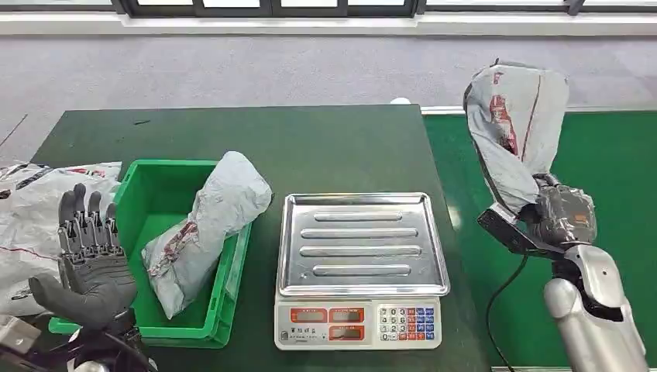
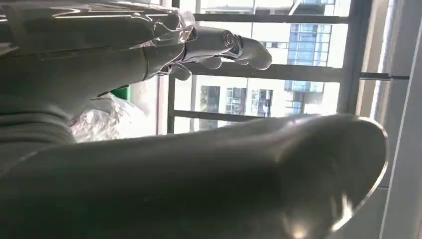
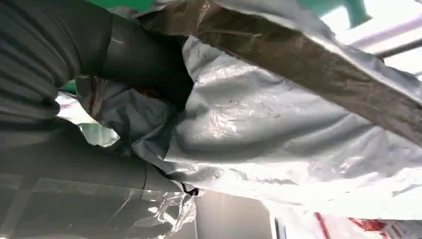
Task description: Moved the parcel from conveyor to table for the left to box.
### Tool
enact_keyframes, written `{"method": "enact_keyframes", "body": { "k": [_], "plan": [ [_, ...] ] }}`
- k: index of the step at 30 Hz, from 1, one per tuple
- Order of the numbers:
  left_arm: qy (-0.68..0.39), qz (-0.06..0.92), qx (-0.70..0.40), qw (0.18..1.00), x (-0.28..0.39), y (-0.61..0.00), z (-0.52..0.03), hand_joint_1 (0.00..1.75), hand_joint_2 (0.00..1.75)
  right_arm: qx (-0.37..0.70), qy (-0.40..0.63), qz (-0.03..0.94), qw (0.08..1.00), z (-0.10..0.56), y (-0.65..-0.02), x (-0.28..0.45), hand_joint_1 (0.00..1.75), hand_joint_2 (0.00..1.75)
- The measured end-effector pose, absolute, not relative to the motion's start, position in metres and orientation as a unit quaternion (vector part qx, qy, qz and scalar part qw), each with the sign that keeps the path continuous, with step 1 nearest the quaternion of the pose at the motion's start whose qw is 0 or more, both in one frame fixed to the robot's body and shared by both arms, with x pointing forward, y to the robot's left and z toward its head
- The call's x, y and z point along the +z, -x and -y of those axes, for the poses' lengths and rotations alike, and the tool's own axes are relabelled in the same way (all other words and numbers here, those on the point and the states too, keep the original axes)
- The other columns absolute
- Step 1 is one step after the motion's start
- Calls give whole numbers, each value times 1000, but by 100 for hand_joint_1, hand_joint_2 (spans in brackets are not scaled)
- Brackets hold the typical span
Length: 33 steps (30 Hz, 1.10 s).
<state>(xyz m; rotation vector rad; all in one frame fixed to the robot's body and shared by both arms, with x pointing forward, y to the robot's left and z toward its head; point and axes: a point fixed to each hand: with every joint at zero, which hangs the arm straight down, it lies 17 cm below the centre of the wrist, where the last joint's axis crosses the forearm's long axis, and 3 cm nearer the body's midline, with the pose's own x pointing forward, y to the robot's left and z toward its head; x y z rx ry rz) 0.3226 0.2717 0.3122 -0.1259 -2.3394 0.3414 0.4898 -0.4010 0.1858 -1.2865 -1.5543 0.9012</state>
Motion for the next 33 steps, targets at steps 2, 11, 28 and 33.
{"method": "enact_keyframes", "body": {
  "k": [2,11,28,33],
  "plan": [
    [50,915,133,377,312,-325,-272,0,0,354,521,639,441,395,-483,192,175,175],
    [52,915,129,378,310,-331,-272,0,0,323,530,672,404,380,-463,214,175,175],
    [90,914,114,378,312,-358,-243,0,0,275,288,852,340,186,-504,300,175,175],
    [97,911,111,385,311,-364,-236,0,0,292,185,861,373,120,-497,280,175,175]
  ]
}}
